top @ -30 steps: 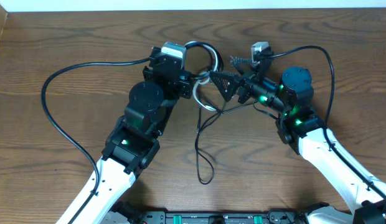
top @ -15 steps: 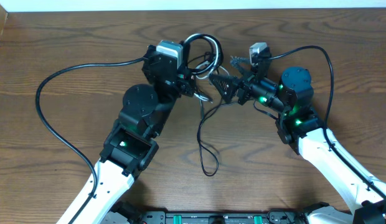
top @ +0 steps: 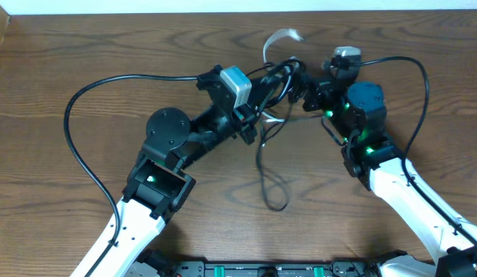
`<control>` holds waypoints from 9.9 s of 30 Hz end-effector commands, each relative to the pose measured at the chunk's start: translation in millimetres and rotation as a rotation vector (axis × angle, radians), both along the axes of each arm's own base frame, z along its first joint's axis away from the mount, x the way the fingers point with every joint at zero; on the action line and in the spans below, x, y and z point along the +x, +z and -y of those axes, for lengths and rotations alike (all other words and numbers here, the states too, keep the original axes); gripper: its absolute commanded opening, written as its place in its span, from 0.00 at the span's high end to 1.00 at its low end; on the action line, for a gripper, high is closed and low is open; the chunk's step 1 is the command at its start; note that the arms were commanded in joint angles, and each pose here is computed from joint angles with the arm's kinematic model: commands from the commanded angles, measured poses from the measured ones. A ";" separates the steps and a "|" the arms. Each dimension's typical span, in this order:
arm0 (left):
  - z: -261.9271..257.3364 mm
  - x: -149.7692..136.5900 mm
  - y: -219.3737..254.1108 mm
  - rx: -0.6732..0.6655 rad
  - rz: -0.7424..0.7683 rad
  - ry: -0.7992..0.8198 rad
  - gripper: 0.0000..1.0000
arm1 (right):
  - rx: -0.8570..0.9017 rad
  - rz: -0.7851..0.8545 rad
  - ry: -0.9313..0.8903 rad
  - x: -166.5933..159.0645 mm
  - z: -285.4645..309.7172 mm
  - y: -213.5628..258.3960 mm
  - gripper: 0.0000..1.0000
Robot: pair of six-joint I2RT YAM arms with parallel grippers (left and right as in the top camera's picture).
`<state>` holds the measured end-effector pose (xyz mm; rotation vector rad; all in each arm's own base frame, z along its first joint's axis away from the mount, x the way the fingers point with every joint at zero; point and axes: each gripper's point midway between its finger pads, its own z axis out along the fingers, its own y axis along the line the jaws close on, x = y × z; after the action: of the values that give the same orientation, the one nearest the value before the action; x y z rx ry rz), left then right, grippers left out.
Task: Untangle cables
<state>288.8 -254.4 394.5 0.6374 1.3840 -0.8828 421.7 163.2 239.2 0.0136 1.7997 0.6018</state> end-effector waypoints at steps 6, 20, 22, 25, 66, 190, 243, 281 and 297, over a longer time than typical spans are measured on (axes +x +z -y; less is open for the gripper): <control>-0.2 -41.3 40.7 -0.080 0.057 -0.148 0.93 | -0.071 -0.096 -0.258 28.0 77.2 -40.8 0.01; -99.6 10.7 78.4 -0.223 0.109 0.419 0.93 | -0.128 -0.326 -0.392 12.8 143.2 -93.2 0.01; -116.4 14.2 82.6 -0.234 0.123 0.492 0.93 | -0.130 -0.340 -0.401 11.2 147.8 -96.1 0.01; -144.2 19.8 87.0 -0.259 0.132 0.611 0.93 | -0.129 -0.351 -0.410 10.2 152.9 -98.0 0.01; -156.5 49.1 31.9 -0.108 -0.032 0.628 0.93 | 0.061 -0.071 0.725 -62.8 -25.6 -28.6 0.01; -87.1 37.2 -69.6 0.444 -0.054 0.400 0.11 | 0.117 0.207 0.701 -63.5 -85.6 42.2 0.99; -44.6 24.7 -89.8 0.436 -0.066 0.125 0.15 | 0.222 0.200 1.100 -125.2 -43.9 81.5 0.99; -60.4 51.6 -73.7 0.425 0.000 0.294 0.92 | 0.238 0.146 1.192 -144.6 -54.8 81.7 0.87; -47.9 39.1 -77.4 0.410 -0.017 0.192 0.92 | 0.259 0.127 1.149 -135.1 -54.8 78.5 0.75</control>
<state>326.2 -207.6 305.0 0.8052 1.6429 -0.4606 283.1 215.5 320.9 -0.9203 1.4646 1.5905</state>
